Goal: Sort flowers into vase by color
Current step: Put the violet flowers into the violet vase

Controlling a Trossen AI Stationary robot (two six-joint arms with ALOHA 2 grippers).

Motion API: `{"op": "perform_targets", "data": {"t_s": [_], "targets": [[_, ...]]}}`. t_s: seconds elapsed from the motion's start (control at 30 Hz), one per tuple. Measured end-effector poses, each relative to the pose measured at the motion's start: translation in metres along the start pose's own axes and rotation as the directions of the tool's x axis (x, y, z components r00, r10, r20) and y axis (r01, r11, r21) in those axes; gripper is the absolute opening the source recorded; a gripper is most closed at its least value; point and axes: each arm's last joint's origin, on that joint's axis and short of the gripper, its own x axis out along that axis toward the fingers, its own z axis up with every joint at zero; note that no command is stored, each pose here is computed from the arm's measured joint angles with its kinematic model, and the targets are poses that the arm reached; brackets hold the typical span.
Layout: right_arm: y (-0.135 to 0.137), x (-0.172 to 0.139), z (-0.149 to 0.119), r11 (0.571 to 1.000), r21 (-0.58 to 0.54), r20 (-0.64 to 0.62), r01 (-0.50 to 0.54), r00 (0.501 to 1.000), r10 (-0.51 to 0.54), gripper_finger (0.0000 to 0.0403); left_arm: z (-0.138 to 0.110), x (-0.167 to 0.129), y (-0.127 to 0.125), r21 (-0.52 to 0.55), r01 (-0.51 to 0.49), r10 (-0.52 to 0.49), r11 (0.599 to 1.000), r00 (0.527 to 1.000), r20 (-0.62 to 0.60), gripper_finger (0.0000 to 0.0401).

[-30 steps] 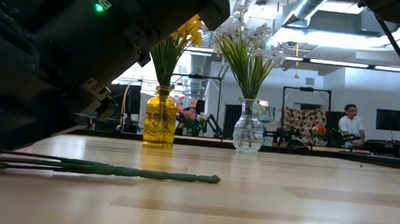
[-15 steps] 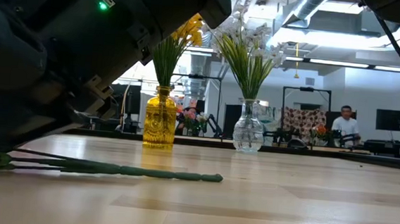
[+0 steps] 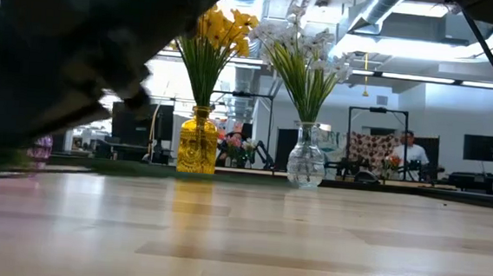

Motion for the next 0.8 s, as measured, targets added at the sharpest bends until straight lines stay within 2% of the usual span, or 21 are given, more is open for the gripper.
{"op": "perform_targets", "data": {"t_s": [0.33, 0.47, 0.67, 0.8], "targets": [[0.006, -0.033, -0.002, 0.998, -0.052, -0.165, 0.036, 0.985, -0.044, 0.004, 0.009, -0.008, -0.009, 0.017, -0.014, 0.014, 1.0, 0.998, 0.054, 0.017], [0.008, -0.051, -0.002, 0.989, -0.099, -0.213, 0.108, 0.969, -0.127, 0.004, 0.011, -0.01, -0.011, 0.039, -0.031, 0.028, 0.999, 0.997, 0.073, 0.017], [0.007, -0.066, -0.006, 0.969, -0.151, -0.277, 0.194, 0.933, -0.23, 0.0041, 0.013, -0.012, -0.01, 0.038, -0.116, 0.112, 0.993, 0.989, 0.095, 0.017], [0.006, -0.069, -0.008, 0.962, -0.16, -0.292, 0.221, 0.92, -0.26, 0.0041, 0.012, -0.013, -0.006, 0.042, -0.219, 0.214, 0.975, 0.972, 0.098, 0.017]]}}
